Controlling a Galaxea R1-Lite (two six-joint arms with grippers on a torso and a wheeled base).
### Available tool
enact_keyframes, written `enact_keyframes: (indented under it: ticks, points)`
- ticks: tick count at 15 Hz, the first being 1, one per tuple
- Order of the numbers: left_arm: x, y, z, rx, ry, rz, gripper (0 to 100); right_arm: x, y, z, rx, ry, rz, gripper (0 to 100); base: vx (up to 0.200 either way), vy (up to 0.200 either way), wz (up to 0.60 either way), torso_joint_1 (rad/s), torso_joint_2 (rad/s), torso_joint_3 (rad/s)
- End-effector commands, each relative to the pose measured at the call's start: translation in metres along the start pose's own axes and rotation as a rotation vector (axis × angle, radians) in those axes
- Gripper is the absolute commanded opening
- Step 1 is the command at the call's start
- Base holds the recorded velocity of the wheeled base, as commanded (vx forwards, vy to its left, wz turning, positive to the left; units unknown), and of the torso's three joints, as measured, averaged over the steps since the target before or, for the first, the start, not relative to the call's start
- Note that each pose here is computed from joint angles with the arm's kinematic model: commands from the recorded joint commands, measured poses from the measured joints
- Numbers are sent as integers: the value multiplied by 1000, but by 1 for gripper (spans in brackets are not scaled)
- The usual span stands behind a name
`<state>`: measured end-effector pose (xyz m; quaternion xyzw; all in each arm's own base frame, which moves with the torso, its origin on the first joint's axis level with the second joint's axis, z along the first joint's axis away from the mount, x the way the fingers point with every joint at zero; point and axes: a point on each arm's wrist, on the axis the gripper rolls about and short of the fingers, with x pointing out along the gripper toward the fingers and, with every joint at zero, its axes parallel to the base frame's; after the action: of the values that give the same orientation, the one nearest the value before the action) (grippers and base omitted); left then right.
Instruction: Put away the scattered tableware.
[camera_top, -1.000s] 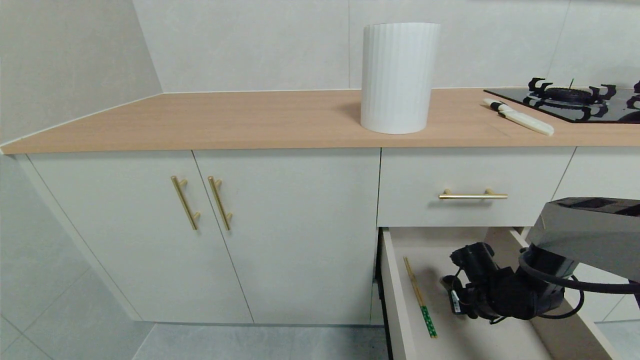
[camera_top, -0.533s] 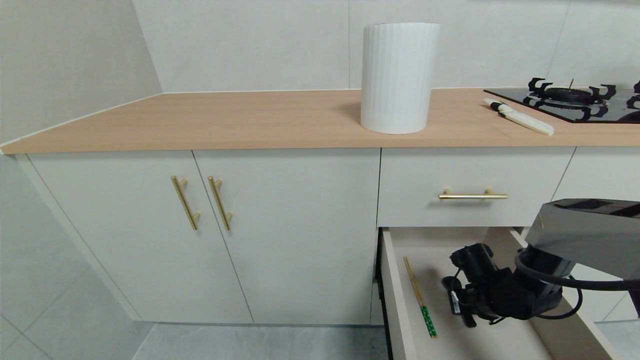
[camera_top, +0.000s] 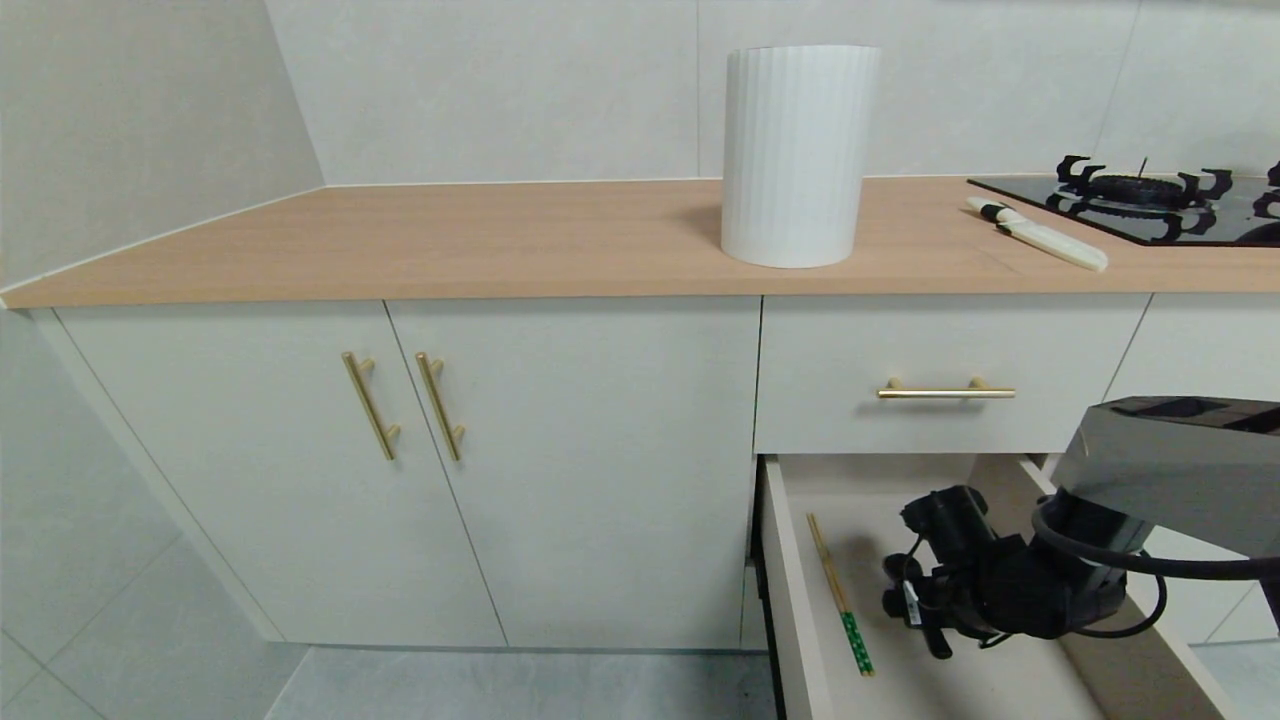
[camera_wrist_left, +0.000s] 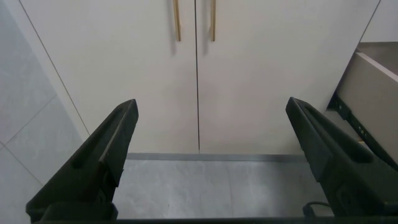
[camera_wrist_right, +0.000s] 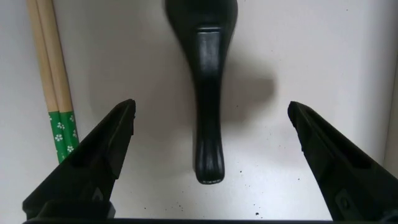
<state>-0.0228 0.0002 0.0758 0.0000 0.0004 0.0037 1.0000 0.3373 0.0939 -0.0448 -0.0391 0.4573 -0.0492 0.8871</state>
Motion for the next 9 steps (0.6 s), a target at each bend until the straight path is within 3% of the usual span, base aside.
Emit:
enact_keyframes:
  ticks: [1, 7, 9]
  points:
    - [0, 0, 0, 0, -1, 0, 100, -7, -1, 3, 2, -13, 5, 100, 0, 0, 0, 0, 0, 0]
    - [0, 0, 0, 0, 1, 0, 100, -61, -9, 21, 16, -100, 39, 100, 0, 0, 0, 0, 0, 0]
    - [0, 0, 0, 0, -1, 0, 100, -107, -18, 33, 14, -119, 64, 100, 0, 0, 0, 0, 0, 0]
